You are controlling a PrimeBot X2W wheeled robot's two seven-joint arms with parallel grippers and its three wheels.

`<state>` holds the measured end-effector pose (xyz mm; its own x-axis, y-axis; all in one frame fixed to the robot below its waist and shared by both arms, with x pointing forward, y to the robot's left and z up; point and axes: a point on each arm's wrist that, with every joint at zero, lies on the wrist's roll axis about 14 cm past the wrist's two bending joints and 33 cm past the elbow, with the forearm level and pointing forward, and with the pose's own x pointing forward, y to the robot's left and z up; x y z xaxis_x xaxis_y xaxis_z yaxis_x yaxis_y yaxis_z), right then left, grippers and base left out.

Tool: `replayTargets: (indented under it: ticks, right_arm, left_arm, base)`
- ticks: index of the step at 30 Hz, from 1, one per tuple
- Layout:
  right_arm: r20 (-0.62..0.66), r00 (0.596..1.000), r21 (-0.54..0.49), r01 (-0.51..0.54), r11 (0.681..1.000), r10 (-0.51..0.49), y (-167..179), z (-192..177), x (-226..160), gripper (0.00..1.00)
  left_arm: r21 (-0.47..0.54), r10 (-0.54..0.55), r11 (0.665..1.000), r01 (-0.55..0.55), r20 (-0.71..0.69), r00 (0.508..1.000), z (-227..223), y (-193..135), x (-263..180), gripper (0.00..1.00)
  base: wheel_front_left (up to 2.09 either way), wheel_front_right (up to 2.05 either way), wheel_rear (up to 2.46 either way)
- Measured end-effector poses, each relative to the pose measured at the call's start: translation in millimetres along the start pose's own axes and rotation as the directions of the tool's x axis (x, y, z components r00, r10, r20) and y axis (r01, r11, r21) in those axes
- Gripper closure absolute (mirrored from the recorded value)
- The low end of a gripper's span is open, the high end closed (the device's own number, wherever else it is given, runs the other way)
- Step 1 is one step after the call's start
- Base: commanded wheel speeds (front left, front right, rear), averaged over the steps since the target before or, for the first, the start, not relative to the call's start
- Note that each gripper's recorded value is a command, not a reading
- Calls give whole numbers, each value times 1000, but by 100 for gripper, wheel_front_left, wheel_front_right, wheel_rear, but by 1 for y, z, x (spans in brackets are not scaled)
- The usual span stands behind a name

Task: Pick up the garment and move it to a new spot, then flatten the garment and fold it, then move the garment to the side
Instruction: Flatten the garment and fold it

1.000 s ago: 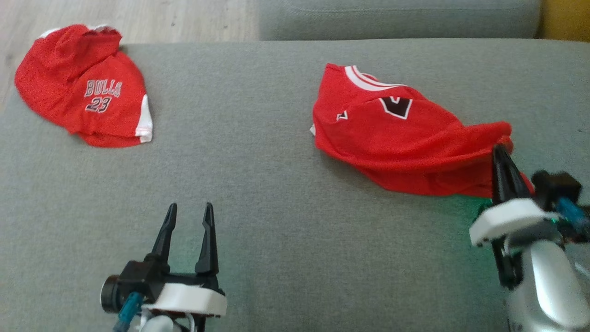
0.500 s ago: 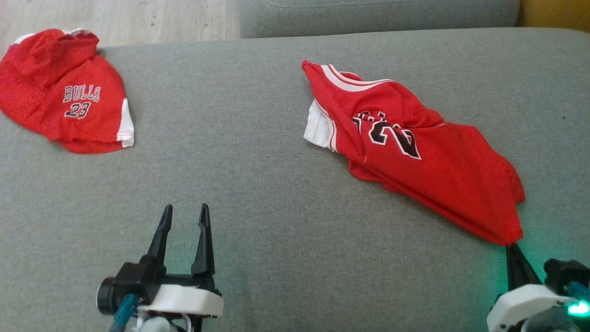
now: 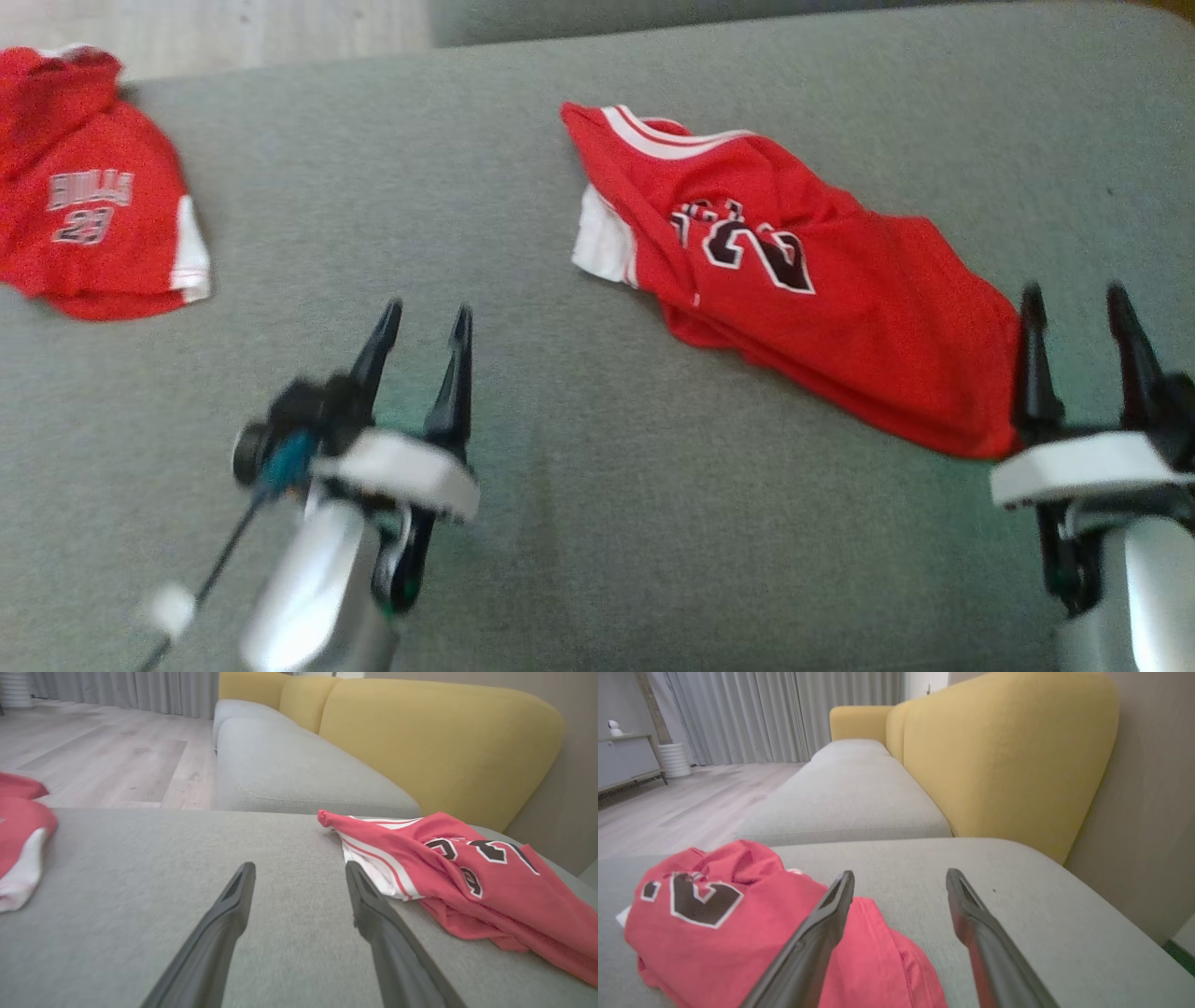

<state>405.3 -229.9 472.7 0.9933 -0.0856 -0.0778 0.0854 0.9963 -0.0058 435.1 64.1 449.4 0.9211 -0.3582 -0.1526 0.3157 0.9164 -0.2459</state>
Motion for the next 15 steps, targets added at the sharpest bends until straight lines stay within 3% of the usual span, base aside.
replayTargets:
  ticks: [6, 15]
  right_arm:
    - [63, 998, -15, -32, 999, 33, 10, 23, 14, 0]
    - [30, 1000, -30, 4, 1000, -3, -4, 11, 18, 0]
  left_arm:
    - [42, -87, 995, 95, -173, 981, -25, -19, 54, 0]
    - [48, -165, 980, 193, -343, 925, -71, -42, 95, 0]
  base:
    - [0, 0, 0]
    - [0, 0, 0]
